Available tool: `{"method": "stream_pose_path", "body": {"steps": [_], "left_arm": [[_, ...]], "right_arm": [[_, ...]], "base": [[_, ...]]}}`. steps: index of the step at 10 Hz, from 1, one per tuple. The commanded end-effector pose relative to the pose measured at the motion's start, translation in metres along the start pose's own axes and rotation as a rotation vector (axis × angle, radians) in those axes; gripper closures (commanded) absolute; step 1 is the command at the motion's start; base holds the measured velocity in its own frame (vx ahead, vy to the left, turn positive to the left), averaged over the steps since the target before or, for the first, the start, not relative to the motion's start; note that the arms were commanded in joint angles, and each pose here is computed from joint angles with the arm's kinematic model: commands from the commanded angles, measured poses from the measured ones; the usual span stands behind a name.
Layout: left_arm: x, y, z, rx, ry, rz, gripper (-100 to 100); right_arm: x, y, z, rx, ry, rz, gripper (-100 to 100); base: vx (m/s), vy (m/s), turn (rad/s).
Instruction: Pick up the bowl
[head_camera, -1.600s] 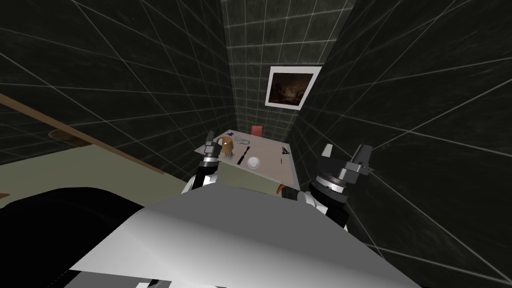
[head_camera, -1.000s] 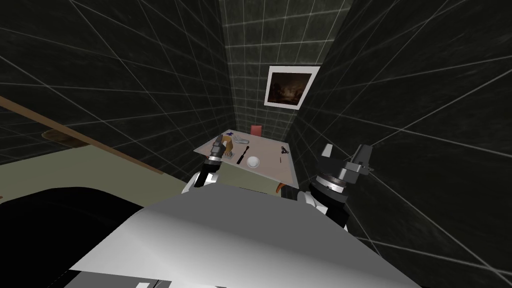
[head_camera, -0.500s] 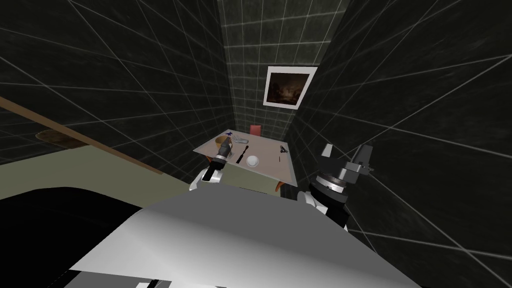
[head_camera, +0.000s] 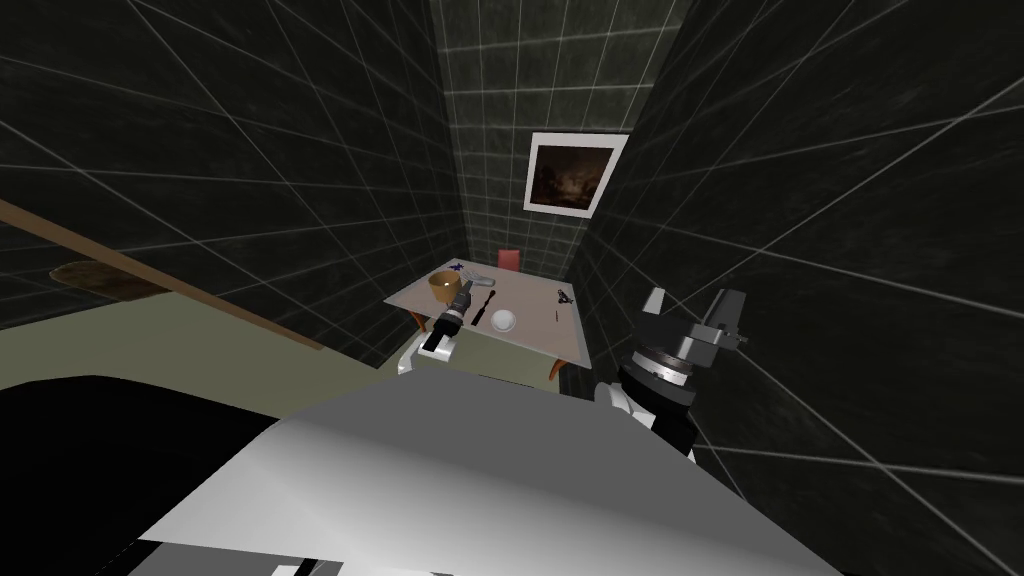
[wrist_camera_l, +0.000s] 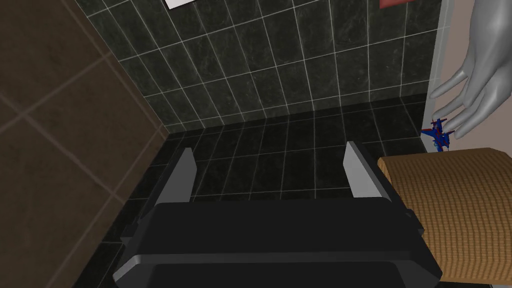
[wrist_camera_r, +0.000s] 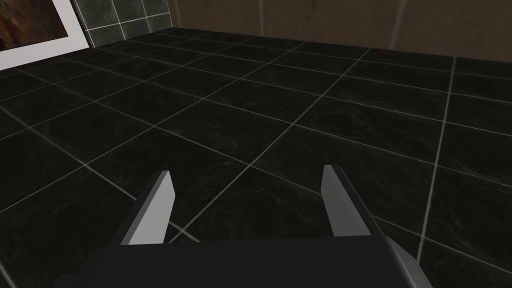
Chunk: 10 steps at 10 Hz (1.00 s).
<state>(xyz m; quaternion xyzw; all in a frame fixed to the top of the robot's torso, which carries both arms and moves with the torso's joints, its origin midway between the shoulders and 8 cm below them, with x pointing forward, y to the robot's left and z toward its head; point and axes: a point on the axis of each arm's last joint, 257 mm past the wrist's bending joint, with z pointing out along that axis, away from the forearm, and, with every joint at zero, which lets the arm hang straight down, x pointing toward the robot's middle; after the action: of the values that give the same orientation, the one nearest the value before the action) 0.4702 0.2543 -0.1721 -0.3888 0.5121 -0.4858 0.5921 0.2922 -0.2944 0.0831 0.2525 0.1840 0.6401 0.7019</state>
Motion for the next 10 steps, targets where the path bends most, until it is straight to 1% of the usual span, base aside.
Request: {"method": "stream_pose_path", "body": {"steps": [1, 4, 5, 7, 8, 10], "left_arm": [[0.005, 0.008, 0.003, -0.029, 0.011, 0.004, -100], [0.032, 0.052, 0.016, -0.151, 0.062, 0.024, -100], [0.032, 0.054, 0.016, -0.159, 0.062, 0.024, -100], [0.046, 0.082, 0.021, -0.241, 0.091, 0.043, -100], [0.046, 0.086, 0.02, -0.251, 0.091, 0.043, -100], [0.056, 0.113, 0.022, -0.334, 0.114, 0.063, -100]], "right_arm": [[0.0, 0.0, 0.0, 0.0, 0.0, 0.0, 0], [0.0, 0.0, 0.0, 0.0, 0.0, 0.0, 0], [0.0, 0.0, 0.0, 0.0, 0.0, 0.0, 0], [0.0, 0.0, 0.0, 0.0, 0.0, 0.0, 0], [0.0, 0.0, 0.0, 0.0, 0.0, 0.0, 0], [0.0, 0.0, 0.0, 0.0, 0.0, 0.0, 0]], "base": [[-0.022, -0.011, -0.014], [-0.028, -0.013, -0.042], [-0.023, -0.01, -0.024], [-0.014, -0.013, -0.055], [-0.007, -0.01, -0.028], [-0.004, -0.013, -0.066]]}}
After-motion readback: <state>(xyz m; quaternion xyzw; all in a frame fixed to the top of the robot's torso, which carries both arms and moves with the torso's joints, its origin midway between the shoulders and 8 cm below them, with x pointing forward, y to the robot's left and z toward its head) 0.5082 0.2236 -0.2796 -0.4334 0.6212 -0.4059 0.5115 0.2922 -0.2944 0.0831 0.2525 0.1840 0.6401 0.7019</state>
